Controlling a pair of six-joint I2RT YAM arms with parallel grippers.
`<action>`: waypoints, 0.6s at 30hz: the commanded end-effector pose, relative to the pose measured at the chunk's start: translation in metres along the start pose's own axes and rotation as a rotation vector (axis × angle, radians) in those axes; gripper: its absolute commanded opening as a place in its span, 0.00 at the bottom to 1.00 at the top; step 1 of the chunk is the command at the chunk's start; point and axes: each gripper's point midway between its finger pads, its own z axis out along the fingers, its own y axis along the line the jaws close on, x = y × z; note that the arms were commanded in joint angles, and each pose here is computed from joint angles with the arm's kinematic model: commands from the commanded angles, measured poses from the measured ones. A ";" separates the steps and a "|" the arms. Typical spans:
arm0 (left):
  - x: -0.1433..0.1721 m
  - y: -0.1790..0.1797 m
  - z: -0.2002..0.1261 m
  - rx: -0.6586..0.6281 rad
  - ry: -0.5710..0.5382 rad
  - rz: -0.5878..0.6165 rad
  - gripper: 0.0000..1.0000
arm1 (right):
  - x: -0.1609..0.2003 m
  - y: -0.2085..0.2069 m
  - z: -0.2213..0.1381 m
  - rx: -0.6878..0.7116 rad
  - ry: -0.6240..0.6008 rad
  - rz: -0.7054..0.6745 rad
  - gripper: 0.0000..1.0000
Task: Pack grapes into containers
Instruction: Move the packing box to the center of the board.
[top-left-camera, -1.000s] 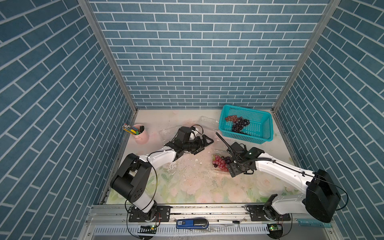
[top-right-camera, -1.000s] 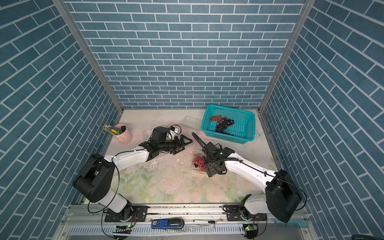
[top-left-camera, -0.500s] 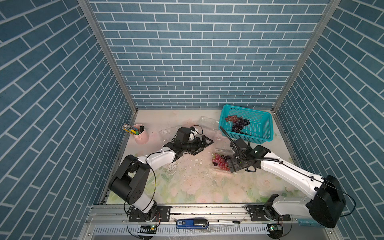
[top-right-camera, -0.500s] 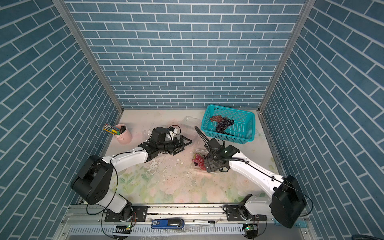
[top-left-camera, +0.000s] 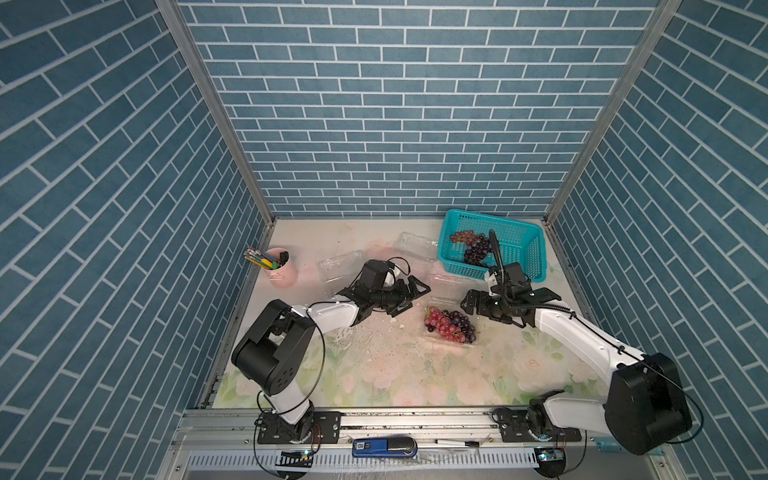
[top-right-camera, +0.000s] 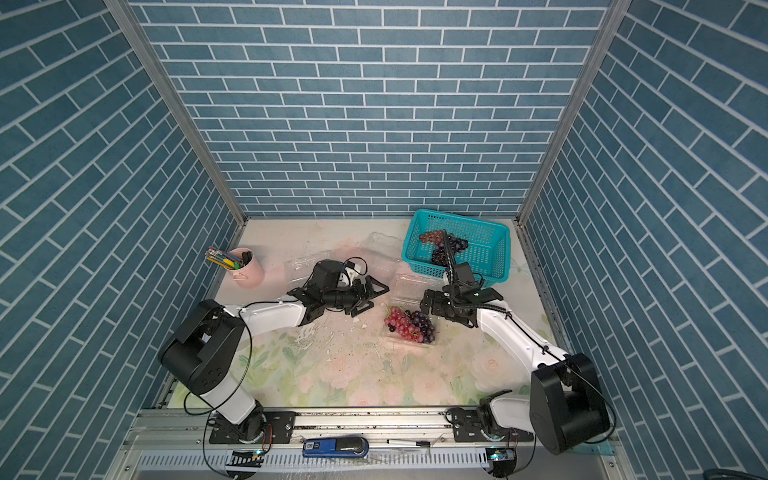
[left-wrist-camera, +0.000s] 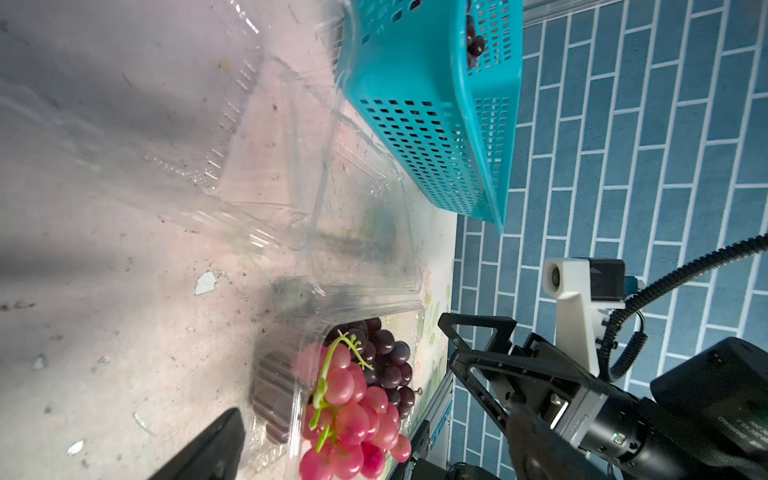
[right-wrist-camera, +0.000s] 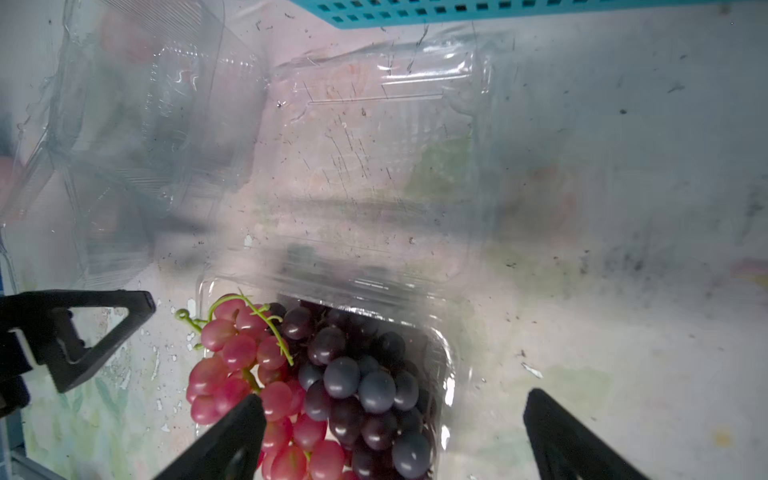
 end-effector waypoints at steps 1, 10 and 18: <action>-0.003 -0.009 0.013 0.036 0.007 -0.009 1.00 | -0.009 0.017 0.008 -0.099 -0.015 0.030 0.98; -0.004 -0.016 0.043 0.072 0.039 -0.026 1.00 | -0.011 0.020 0.029 -0.147 -0.004 0.012 0.98; -0.010 -0.018 0.043 0.086 0.024 -0.024 1.00 | -0.017 0.034 0.045 -0.204 0.023 -0.027 0.98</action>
